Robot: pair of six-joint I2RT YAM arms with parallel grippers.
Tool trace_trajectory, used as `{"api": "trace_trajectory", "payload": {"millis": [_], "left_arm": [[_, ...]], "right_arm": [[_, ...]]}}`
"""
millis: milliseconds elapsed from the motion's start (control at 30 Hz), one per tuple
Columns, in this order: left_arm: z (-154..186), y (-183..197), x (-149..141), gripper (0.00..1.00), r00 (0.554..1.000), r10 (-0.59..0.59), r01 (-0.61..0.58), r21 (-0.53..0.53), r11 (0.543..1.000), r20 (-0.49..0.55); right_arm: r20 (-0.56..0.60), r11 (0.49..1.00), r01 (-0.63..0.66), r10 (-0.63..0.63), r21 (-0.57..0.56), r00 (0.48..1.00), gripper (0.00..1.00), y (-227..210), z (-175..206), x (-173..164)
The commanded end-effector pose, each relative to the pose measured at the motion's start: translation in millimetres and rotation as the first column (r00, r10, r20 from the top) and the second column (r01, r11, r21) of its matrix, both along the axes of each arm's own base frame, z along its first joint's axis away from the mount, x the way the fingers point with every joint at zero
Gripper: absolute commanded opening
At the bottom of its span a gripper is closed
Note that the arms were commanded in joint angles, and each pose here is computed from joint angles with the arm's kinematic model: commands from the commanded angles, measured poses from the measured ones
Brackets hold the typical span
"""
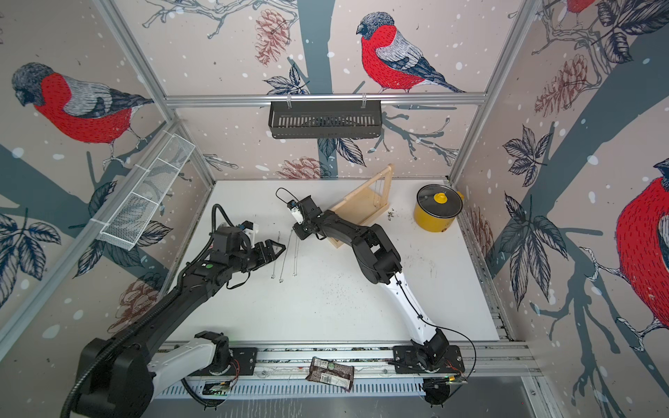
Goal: Take the necklace off the jewelry display stand
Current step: Place the necklace at the center of the board.
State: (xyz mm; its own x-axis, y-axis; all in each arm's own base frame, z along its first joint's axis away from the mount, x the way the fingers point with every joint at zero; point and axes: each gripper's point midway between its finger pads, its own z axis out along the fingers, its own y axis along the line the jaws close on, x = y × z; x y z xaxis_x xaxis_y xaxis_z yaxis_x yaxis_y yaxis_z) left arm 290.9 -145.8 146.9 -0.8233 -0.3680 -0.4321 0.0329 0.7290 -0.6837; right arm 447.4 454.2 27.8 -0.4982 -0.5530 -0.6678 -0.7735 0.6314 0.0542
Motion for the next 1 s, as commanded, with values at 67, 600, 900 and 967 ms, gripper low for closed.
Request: {"api": "trace_trajectory", "payload": {"millis": [67,600,900,967], "left_arm": [[1.1,0.3,-0.9,0.78,1.000,-0.001,0.001,-0.003,1.000,0.001],[-23.6,-26.9,3.7,0.79,1.000,-0.029,0.027,-0.146,0.989,-0.012],[-29.7,-64.4,11.2,0.79,0.991,-0.123,0.130,-0.172,0.976,0.055],[-34.0,-68.1,11.0,0.79,0.990,-0.134,0.141,-0.179,0.974,0.049]], "right_arm": [[0.009,0.998,-0.010,0.010,-0.059,1.000,0.30,-4.0,-8.4,-3.2],[0.005,0.998,-0.018,0.018,-0.054,1.000,0.31,-2.3,-4.4,-5.2],[-0.004,0.999,-0.021,0.021,-0.034,1.000,0.31,-0.2,-2.1,-5.9],[-0.003,0.999,-0.018,0.018,-0.033,1.000,0.31,-1.7,-1.9,-4.3]]}}
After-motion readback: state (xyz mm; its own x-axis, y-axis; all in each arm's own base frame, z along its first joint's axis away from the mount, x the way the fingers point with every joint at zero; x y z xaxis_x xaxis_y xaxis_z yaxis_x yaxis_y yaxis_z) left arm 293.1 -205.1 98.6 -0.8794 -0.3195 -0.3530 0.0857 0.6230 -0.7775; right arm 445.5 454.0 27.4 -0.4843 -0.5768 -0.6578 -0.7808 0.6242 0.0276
